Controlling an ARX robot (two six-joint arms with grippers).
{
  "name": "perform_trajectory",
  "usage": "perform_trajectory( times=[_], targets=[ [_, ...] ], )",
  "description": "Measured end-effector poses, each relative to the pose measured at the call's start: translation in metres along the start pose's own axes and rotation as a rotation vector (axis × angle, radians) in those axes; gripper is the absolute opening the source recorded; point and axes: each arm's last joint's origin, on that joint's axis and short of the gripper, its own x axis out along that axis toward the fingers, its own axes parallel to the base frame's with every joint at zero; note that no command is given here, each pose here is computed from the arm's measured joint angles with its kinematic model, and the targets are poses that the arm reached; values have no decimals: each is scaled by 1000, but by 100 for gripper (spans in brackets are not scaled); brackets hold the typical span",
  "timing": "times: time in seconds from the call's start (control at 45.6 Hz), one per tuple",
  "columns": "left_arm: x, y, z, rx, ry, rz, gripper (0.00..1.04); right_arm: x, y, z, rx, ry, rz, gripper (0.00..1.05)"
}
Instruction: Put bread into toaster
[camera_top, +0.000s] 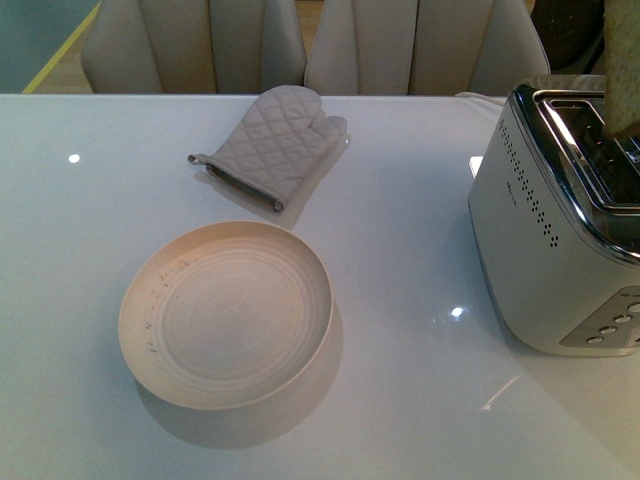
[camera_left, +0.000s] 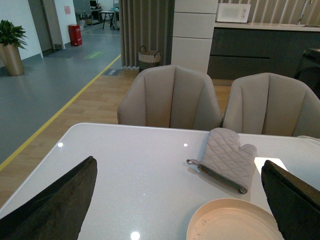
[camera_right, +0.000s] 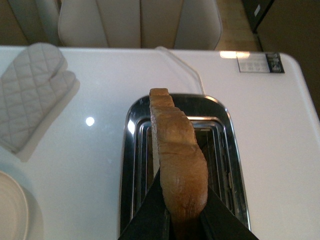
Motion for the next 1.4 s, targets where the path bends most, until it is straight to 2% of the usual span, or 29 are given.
perform_trajectory(
  times=[0.351,0.482,0.701,0.811,1.008,1.052,1.161,1.227,1.293,1.402],
  targets=[
    [0,0,0,0,0,0,98,24,7,-32,-15,185,3,4],
    [0,0,0,0,0,0,98,37,9,-31,-3,231,-7,5],
    [0,0,0,0,0,0,98,50,8,-42,9,241,-24,40],
    [0,0,0,0,0,0,98,48,4,-40,22,211,-42,54],
    [0,0,0,0,0,0,98,-6,-14,-22,108,-21,-38,93],
    [0,0,0,0,0,0,98,-21,-17,-21,122,-77,-53,97],
    [0,0,0,0,0,0,98,-51,-25,-25,143,-202,-73,94],
    [0,0,0,0,0,0,98,-67,-29,-34,125,-382,22,84],
    [0,0,0,0,0,0,98,-78,-31,-47,109,-525,56,72],
    [0,0,0,0,0,0,98,-79,-38,-81,85,-531,74,48]
  ],
)
